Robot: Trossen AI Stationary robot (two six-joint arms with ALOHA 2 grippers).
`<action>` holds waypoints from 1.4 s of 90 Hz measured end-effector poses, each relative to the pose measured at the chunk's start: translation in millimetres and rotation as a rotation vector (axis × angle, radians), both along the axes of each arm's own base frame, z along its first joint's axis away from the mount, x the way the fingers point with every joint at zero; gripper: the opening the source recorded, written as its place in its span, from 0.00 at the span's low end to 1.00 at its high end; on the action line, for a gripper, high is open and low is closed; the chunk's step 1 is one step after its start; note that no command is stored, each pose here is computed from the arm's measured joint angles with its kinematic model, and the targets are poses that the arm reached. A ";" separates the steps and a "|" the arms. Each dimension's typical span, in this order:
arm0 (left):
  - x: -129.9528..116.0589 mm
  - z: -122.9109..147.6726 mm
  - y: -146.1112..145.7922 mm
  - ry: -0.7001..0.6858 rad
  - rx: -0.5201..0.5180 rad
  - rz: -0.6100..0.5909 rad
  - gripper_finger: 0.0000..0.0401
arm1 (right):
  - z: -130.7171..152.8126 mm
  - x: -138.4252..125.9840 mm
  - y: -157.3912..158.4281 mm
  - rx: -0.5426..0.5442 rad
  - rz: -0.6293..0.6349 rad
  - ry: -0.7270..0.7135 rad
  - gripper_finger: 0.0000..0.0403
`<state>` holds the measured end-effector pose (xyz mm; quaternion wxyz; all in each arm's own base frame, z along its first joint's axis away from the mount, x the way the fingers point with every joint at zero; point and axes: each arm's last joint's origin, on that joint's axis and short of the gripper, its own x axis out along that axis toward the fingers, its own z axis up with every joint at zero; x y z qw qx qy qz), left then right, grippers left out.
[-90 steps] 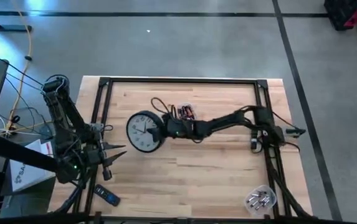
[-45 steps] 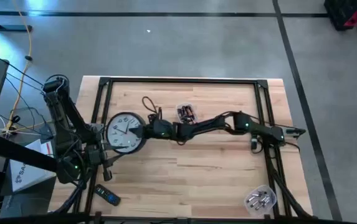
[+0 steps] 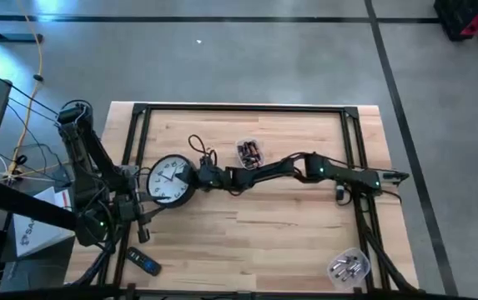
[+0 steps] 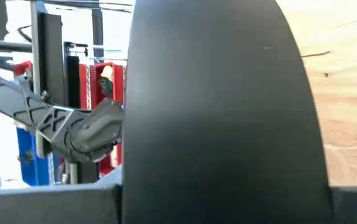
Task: Insert battery
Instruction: Insert the black battery into the black clock
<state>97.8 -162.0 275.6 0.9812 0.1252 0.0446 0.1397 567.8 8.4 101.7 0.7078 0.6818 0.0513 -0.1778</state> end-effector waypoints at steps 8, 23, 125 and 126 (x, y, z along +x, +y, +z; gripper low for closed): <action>0.0 0.0 0.0 0.000 0.000 0.000 0.20 | -0.6 -0.2 0.3 -0.021 0.007 0.008 0.33; 0.0 0.0 0.0 0.000 0.000 0.000 0.20 | -2.0 -0.7 0.5 -0.046 0.023 0.027 0.48; 0.1 -0.6 -0.1 0.005 -0.012 -0.012 0.20 | 46.5 6.1 -4.4 -0.394 0.284 0.398 0.67; 0.1 -0.5 -0.1 0.005 -0.012 -0.012 0.20 | 45.4 6.2 -4.4 -0.387 0.285 0.394 0.67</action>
